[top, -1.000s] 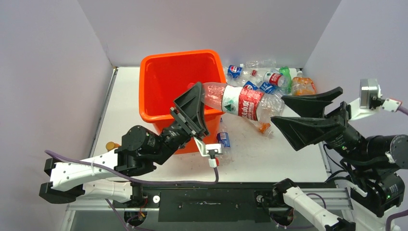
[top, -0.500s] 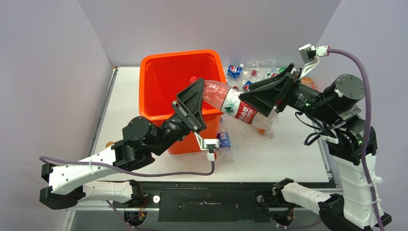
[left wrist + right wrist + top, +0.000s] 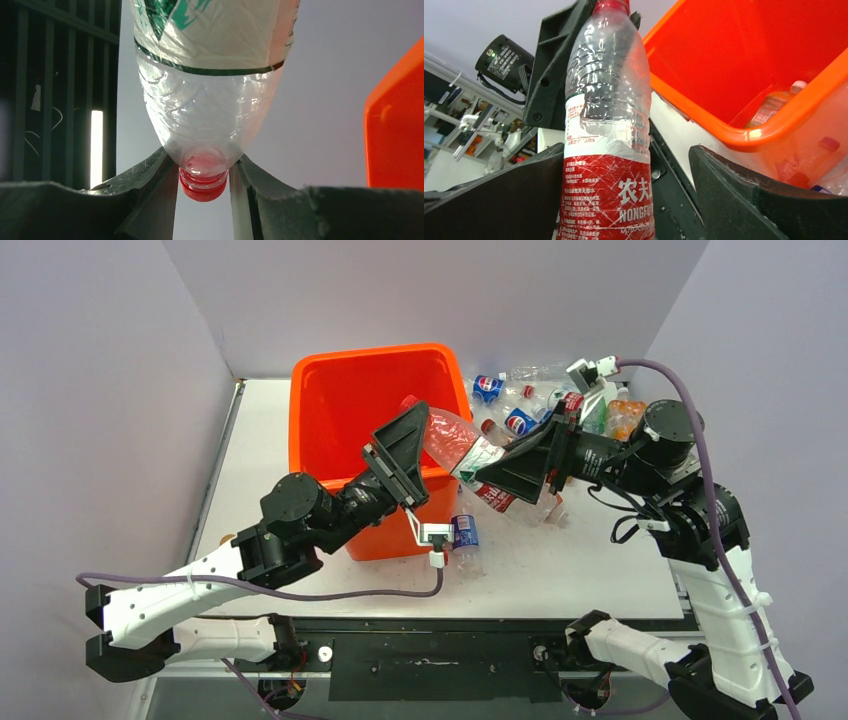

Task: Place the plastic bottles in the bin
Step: Place the plastic bottle in the trash bin.

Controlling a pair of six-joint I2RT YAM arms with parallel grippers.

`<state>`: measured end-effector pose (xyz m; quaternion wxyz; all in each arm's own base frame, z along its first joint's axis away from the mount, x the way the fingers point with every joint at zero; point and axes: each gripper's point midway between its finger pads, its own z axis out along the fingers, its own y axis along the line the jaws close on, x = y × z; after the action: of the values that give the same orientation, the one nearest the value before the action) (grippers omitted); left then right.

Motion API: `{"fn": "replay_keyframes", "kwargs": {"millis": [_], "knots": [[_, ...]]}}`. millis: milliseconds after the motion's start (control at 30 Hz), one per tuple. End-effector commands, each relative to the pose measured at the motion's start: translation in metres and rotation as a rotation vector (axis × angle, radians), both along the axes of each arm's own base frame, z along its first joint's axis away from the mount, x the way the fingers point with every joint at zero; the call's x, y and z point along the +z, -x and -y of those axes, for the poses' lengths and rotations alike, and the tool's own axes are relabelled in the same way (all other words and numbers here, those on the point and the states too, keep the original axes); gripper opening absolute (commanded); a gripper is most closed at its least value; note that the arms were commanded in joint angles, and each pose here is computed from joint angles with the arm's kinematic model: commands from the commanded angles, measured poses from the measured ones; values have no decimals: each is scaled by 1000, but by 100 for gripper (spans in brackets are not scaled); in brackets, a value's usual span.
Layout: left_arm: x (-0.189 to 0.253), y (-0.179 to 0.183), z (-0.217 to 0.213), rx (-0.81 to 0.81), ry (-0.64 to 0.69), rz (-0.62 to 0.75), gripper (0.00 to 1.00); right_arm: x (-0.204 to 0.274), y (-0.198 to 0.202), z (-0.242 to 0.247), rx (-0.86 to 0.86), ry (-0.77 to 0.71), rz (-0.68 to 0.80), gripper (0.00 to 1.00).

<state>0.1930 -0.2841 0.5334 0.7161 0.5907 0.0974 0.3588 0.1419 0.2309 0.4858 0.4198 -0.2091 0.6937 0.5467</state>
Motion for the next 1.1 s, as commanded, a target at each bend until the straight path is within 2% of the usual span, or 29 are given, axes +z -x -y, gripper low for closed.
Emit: {"fn": "replay_keyframes", "kwargs": {"millis": [0, 167, 233, 267, 333, 367, 400, 500, 600, 700, 767, 833, 967, 1067], "knots": [[34, 6, -12, -26, 123, 38, 0, -11, 8, -4, 55, 16, -16, 78], [34, 4, -9, -30, 135, 32, 0, -8, 11, -6, 77, 10, -2, 35], [34, 4, -8, -36, 146, 25, 1, -7, 11, -7, 75, 4, 1, 15], [35, 4, -7, -44, 158, 16, 13, -4, 10, -7, 70, -2, 5, 7], [39, 5, -9, -66, 208, -7, 41, 6, 10, -5, 56, -22, 40, 5], [42, 6, -10, -88, 253, -36, 76, 13, 11, -2, 38, -35, 71, 5], [45, 6, -13, -107, 298, -58, 100, 22, 10, 2, 7, -53, 109, 5], [58, 10, -26, -181, 480, -148, 96, 62, 12, 23, -112, -146, 295, 5], [68, 16, -42, -298, 724, -329, 96, 92, 21, 47, -229, -254, 481, 5], [80, 24, -50, -456, 930, -655, 96, 98, 23, 63, -307, -309, 611, 5], [90, 29, -54, -561, 1073, -897, 96, 93, 18, 64, -331, -309, 647, 5], [95, 40, -49, -670, 1116, -1094, 96, 90, 16, 63, -331, -310, 677, 5], [107, 81, -27, -968, 1037, -1405, 96, 89, 20, 58, -298, -332, 728, 5], [113, 88, -11, -1039, 1009, -1582, 96, 83, 22, 56, -278, -337, 739, 5]]}}
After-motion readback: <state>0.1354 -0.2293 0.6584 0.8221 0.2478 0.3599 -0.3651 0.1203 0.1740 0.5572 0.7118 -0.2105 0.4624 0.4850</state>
